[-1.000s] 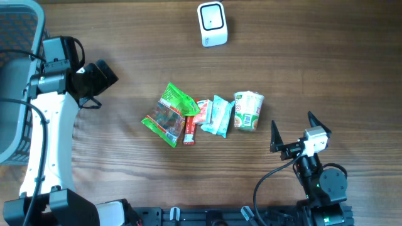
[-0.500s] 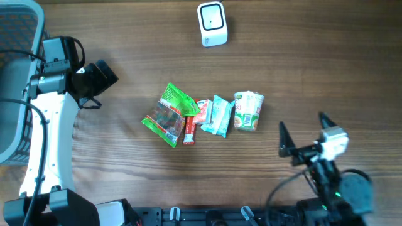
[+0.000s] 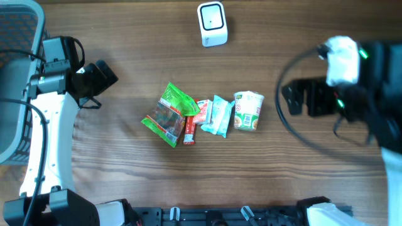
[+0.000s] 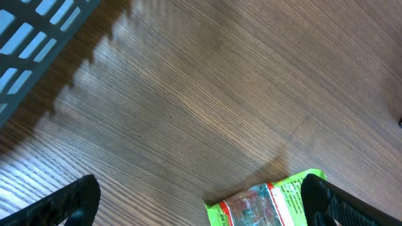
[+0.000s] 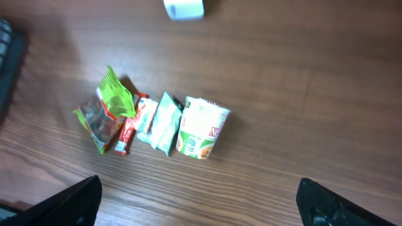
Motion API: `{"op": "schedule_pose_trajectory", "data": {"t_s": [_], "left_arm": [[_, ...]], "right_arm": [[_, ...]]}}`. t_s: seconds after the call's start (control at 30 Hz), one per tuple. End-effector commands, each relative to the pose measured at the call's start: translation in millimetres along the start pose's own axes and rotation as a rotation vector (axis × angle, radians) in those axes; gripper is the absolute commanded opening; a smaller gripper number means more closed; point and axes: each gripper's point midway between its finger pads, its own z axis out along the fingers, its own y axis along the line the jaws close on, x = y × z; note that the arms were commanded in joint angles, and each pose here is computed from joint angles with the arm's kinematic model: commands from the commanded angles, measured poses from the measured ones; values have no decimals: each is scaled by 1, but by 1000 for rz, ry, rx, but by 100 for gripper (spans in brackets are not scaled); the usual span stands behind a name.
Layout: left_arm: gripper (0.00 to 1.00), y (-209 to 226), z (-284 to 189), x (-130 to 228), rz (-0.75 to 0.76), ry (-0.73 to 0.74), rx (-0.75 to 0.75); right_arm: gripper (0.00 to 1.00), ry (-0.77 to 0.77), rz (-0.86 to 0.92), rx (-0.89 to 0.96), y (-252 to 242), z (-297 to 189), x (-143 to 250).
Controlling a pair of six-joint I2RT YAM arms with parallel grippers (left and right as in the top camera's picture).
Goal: Scan the item barcode
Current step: 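Reach the right gripper to the cup noodles and grasp it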
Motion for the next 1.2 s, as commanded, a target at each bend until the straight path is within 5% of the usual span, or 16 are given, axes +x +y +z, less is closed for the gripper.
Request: {"op": "schedule_pose_trajectory", "data": {"t_s": [0.0, 0.1, 0.2, 0.5, 0.73, 1.17], "left_arm": [[100, -1, -3, -3, 5, -10, 8], [100, -1, -3, -3, 5, -10, 8], [100, -1, -3, -3, 5, -10, 8], [100, -1, -3, -3, 5, -10, 8], [100, -1, -3, -3, 5, -10, 8], [100, -1, -3, -3, 5, -10, 8]], "right_arm": [[100, 157, 15, -27, -2, 45, -1], [86, 239, 35, -44, -3, 77, -2], [85, 251, 38, -42, -5, 88, -5], [90, 278, 124, -47, -34, 120, -7], [100, 416, 156, -125, -37, 194, 51], [99, 306, 188, -351, -17, 272, 104]]}}
